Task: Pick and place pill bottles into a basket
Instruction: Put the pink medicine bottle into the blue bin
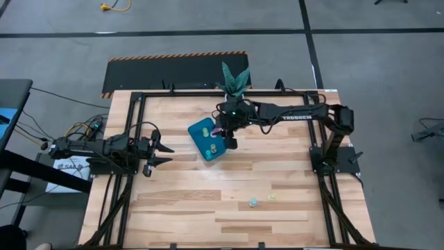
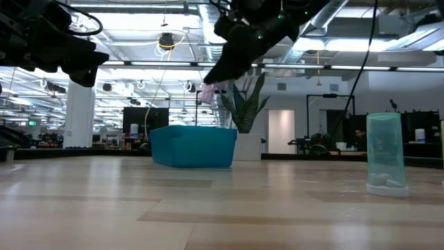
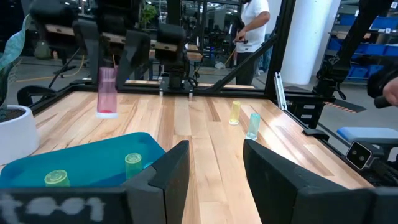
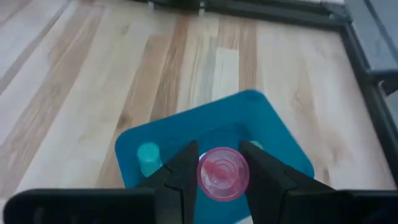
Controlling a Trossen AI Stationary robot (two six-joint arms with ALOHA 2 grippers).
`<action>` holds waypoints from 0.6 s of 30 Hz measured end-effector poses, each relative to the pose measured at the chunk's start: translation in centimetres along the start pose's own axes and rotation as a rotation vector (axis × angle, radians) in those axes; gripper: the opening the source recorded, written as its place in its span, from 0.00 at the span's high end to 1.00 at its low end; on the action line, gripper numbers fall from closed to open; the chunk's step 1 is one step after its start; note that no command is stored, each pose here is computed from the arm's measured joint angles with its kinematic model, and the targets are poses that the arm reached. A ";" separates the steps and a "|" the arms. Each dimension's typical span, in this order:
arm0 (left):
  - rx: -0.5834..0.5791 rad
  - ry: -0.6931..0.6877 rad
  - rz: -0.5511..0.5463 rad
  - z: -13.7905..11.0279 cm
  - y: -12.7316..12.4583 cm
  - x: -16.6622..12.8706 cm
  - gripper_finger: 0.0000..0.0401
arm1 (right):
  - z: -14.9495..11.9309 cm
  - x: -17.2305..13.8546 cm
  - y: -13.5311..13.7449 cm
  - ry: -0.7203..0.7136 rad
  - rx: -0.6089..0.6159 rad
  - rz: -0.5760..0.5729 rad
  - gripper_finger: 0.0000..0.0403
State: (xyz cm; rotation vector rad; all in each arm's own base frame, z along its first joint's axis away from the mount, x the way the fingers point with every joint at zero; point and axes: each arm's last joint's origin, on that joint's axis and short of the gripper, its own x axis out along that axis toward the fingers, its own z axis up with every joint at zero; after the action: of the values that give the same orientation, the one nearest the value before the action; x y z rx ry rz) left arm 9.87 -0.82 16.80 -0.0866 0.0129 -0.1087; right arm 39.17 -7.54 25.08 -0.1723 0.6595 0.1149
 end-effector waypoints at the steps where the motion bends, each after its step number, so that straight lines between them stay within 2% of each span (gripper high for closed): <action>1: 0.000 0.000 0.000 0.0 0.0 0.0 0.65 | -0.1 0.2 0.0 0.002 0.002 0.001 0.76; 10: 0.000 0.000 0.000 0.0 0.0 0.0 0.65 | -2.3 3.9 -0.5 0.046 0.024 0.030 0.76; 18: 0.000 0.002 0.008 0.0 0.0 0.0 0.65 | -3.7 5.4 -1.3 0.077 0.045 0.028 0.76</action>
State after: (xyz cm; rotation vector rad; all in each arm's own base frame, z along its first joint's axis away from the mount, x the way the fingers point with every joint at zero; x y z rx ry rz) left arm 9.88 -0.80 16.77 -0.0865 0.0153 -0.1006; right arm 41.44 -9.29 19.01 -0.1246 0.7406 0.1212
